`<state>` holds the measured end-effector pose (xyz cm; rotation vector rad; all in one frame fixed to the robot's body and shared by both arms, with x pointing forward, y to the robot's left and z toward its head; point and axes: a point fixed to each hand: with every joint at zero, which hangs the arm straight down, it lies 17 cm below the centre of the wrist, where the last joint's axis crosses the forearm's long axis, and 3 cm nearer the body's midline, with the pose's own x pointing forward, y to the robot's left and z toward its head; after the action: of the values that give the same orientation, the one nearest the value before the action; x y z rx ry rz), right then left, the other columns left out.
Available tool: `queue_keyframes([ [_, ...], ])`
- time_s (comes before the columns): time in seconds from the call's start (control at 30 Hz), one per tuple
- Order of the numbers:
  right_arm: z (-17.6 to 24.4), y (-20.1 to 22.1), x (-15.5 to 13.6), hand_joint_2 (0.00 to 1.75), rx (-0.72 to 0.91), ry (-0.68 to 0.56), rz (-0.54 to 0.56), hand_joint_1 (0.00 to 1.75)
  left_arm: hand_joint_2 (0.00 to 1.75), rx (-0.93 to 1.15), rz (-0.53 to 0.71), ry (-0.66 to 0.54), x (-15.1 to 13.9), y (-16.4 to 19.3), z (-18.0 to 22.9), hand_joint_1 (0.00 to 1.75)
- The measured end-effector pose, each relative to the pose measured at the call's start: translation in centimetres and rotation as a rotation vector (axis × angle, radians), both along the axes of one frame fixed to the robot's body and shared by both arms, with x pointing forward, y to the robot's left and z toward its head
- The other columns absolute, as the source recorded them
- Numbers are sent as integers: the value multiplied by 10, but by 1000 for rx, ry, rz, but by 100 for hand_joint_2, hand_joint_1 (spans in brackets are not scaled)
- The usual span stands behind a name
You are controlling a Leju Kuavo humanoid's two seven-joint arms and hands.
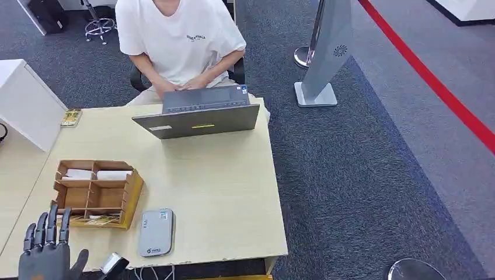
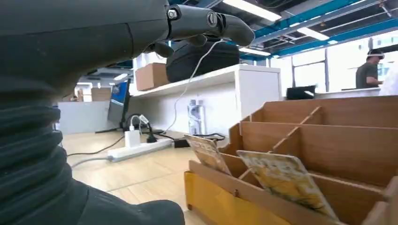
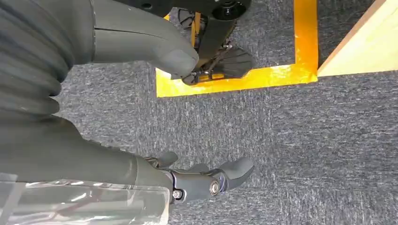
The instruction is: Pass the card to the sensor for recognition and then transmit it.
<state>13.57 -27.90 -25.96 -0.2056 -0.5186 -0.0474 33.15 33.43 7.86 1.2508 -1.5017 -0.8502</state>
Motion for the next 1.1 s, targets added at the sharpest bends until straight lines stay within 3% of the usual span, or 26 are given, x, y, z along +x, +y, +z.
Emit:
queue_keyframes([
  [0.27,-1,2,-1,175,1,10,22,0,175,51,45,-24,10,17,-8,0],
  [0.53,0,5,5,175,2,8,48,0,175,93,-2,-47,33,-5,-7,0],
  [1.1,1,6,10,175,-1,3,63,0,175,73,-27,-50,51,-34,-8,0],
])
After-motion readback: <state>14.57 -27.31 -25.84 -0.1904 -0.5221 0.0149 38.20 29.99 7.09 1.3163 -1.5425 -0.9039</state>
